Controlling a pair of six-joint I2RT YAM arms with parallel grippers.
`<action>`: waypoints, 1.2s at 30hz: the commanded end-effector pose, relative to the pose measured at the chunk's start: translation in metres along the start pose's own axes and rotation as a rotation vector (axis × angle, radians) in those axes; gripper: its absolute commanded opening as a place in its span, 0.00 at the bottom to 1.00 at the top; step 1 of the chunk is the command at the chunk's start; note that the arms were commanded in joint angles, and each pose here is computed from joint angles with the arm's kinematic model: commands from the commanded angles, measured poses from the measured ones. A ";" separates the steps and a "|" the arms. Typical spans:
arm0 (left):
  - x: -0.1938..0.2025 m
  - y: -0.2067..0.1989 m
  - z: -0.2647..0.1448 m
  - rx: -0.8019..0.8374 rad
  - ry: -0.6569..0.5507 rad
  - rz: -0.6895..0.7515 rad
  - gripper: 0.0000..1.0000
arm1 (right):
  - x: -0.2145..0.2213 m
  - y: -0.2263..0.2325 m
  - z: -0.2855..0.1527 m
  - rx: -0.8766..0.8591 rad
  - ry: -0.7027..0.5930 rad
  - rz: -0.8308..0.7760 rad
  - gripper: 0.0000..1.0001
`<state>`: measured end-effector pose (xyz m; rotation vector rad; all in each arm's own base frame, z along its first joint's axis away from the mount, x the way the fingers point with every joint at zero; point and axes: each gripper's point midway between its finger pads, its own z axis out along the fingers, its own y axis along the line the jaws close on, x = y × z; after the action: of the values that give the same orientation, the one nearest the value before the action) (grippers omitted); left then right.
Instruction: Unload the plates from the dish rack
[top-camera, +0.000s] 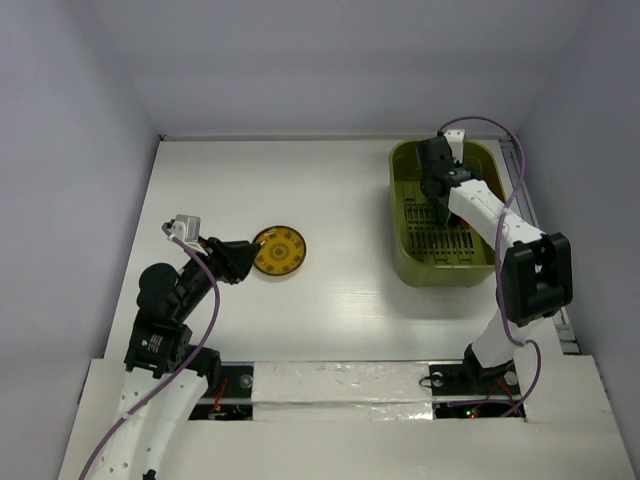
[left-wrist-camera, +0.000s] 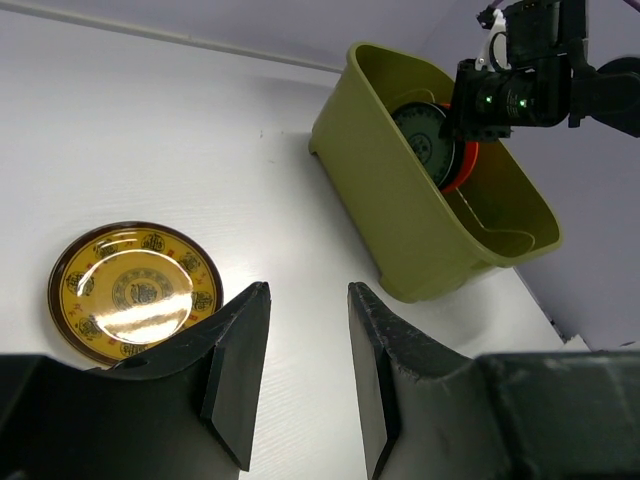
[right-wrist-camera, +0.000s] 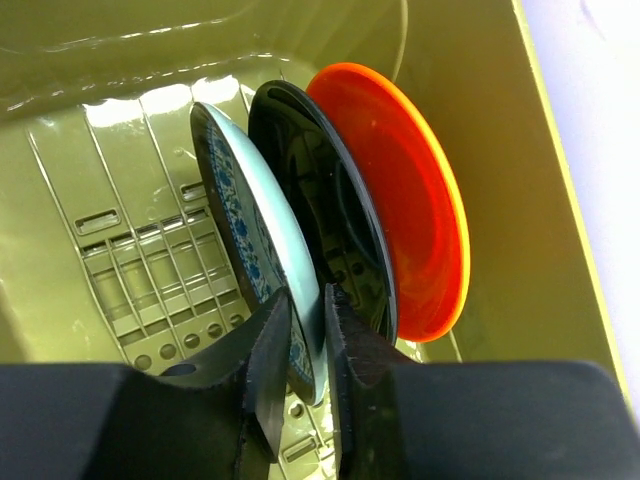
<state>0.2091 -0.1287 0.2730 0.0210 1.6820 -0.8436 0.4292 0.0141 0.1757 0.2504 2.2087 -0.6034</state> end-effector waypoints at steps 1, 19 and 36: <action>-0.014 -0.013 -0.002 0.047 -0.049 0.019 0.34 | -0.020 -0.007 -0.005 0.016 -0.040 0.022 0.24; -0.015 -0.016 -0.004 0.058 -0.052 0.022 0.34 | -0.034 -0.026 -0.020 0.055 -0.061 0.000 0.01; -0.014 -0.015 -0.003 0.057 -0.050 0.019 0.34 | -0.072 -0.039 -0.063 -0.031 -0.148 0.050 0.00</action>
<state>0.2058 -0.1304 0.2755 0.0321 1.6717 -0.8524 0.4197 0.0036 0.2324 0.2169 2.1609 -0.6416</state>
